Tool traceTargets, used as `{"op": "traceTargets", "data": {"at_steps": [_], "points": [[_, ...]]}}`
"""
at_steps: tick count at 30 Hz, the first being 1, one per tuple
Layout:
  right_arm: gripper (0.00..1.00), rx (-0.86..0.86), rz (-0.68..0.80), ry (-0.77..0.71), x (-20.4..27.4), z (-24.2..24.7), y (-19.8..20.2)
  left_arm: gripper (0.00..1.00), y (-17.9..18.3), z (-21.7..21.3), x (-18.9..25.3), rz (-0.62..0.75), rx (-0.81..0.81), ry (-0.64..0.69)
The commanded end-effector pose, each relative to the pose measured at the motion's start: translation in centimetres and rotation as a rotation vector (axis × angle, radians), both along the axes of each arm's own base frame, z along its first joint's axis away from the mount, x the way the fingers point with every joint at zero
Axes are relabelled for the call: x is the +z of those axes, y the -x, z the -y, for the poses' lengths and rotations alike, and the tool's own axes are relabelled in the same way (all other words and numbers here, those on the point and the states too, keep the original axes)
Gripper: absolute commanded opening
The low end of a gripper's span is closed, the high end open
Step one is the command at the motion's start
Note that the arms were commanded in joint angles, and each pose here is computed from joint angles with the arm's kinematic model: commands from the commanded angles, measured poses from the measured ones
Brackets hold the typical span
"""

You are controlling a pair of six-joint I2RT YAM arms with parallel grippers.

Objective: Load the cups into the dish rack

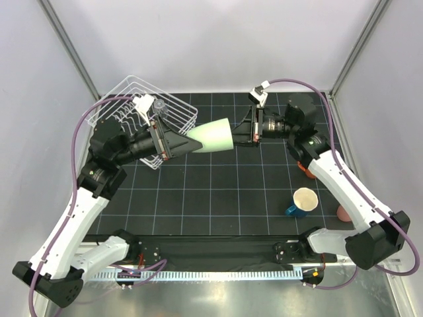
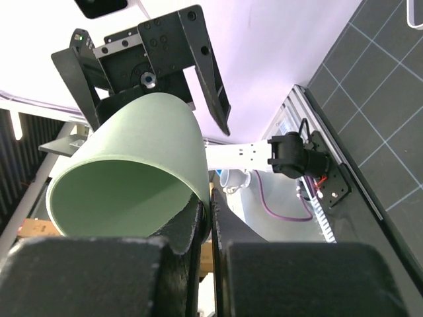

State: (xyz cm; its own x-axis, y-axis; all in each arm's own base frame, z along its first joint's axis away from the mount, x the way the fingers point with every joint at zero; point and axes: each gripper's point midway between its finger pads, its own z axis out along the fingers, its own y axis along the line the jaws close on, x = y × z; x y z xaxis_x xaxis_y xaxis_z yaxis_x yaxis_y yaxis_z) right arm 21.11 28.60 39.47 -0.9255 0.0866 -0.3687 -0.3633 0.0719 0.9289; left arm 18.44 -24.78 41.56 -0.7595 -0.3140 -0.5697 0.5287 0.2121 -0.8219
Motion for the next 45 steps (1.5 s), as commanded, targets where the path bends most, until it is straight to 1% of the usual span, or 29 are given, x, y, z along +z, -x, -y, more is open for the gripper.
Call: {"op": "traceTargets", "data": {"at_steps": [1,4,7,9,10,13,15,16,18,19,20,23,25,27,28,30,33,34,35,36,37,38,39,40,41,42,43,44,45], "points": [[0.04,0.03,0.044,-0.063,1.6,-0.5,0.0,0.96,1.0,0.2,1.9,0.045,-0.052,0.066],[0.04,0.039,0.039,-0.06,1.3,-0.9,-0.1,0.94,0.9,0.3,2.2,0.044,-0.053,0.079],[0.04,0.048,0.031,-0.055,0.9,-1.2,-0.1,0.89,0.8,0.4,2.3,0.04,-0.054,0.084],[0.04,0.049,0.029,-0.051,0.7,-1.2,-0.2,0.85,0.7,0.5,2.4,0.037,-0.055,0.084],[0.04,0.051,0.026,-0.048,0.5,-1.3,-0.2,0.81,0.6,0.5,2.3,0.034,-0.052,0.083],[0.04,0.06,0.018,-0.044,0.2,-1.5,-0.2,0.75,0.4,0.5,2.2,0.031,-0.049,0.082],[0.04,0.071,0.021,-0.041,0.1,-1.7,0.0,0.68,0.4,0.6,2.2,0.03,-0.055,0.08],[0.04,0.077,0.018,-0.04,0.1,-1.8,0.0,0.66,0.4,0.6,2.2,0.03,-0.057,0.08],[0.04,0.088,0.02,-0.035,-0.2,-2.0,0.4,0.68,0.2,0.7,2.1,0.026,-0.057,0.078],[0.04,0.091,0.016,-0.034,-0.2,-2.0,0.5,0.72,0.2,0.7,2.1,0.026,-0.056,0.077],[0.04,0.091,0.011,-0.031,-0.5,-2.0,0.5,0.8,0.1,0.7,2.1,0.026,-0.053,0.076],[0.04,0.087,0.008,-0.028,-0.7,-1.9,0.6,0.82,0.1,0.7,2.0,0.023,-0.052,0.075],[0.04,0.084,0.007,-0.026,-0.9,-1.9,0.6,0.8,0.0,0.8,1.9,0.02,-0.053,0.072],[0.04,0.075,0.009,-0.025,-1.0,-1.9,0.5,0.76,0.0,0.8,1.9,0.022,-0.053,0.072],[0.04,0.066,0.006,-0.025,-1.0,-1.9,0.3,0.69,0.0,0.8,2.0,0.023,-0.054,0.072],[0.04,0.063,0.005,-0.025,-1.0,-2.0,0.2,0.58,0.0,0.8,2.0,0.024,-0.053,0.072],[0.04,0.06,0.001,-0.023,-1.1,-2.1,-0.1,0.51,0.1,0.8,1.9,0.024,-0.059,0.07],[0.04,0.057,-0.003,-0.021,-1.1,-2.2,-0.1,0.41,-0.1,0.8,1.8,0.022,-0.059,0.069],[0.04,0.057,-0.003,-0.02,-1.2,-2.2,-0.2,0.34,0.0,0.9,1.8,0.023,-0.065,0.068],[0.07,0.054,-0.007,-0.016,-1.4,-2.2,-0.4,0.24,0.0,0.9,1.9,0.022,-0.065,0.068],[0.19,0.055,-0.008,-0.011,-1.5,-2.3,-0.4,0.01,0.0,0.9,1.9,0.022,-0.062,0.068],[0.26,0.045,-0.025,0.006,-1.8,-2.2,-0.5,0.0,-0.2,0.9,1.7,0.013,-0.06,0.065],[0.31,0.037,-0.006,0.027,-2.4,-2.2,-0.7,0.0,-0.3,0.9,1.7,0.012,-0.057,0.063],[0.4,0.029,-0.01,0.047,-2.8,-2.2,-0.9,0.0,-0.4,1.0,1.7,0.014,-0.055,0.058],[0.43,0.005,-0.037,0.09,-3.5,-2.1,-1.2,0.0,-0.7,0.9,1.5,-0.003,-0.041,0.046],[0.47,-0.003,-0.005,0.122,-4.1,-1.9,-1.4,0.0,-0.9,0.9,1.3,-0.008,-0.028,0.033],[0.56,-0.016,-0.042,0.177,-4.9,-1.7,-1.5,0.0,-1.2,0.8,0.9,-0.02,-0.01,0.012],[0.59,-0.047,-0.045,0.218,-5.6,-1.5,-2.0,0.0,-1.7,0.7,-0.3,-0.054,0.011,-0.03],[0.62,-0.07,-0.048,0.253,-6.2,-1.2,-2.3,0.0,-2.1,0.5,-0.3,-0.052,0.042,-0.045]]}}
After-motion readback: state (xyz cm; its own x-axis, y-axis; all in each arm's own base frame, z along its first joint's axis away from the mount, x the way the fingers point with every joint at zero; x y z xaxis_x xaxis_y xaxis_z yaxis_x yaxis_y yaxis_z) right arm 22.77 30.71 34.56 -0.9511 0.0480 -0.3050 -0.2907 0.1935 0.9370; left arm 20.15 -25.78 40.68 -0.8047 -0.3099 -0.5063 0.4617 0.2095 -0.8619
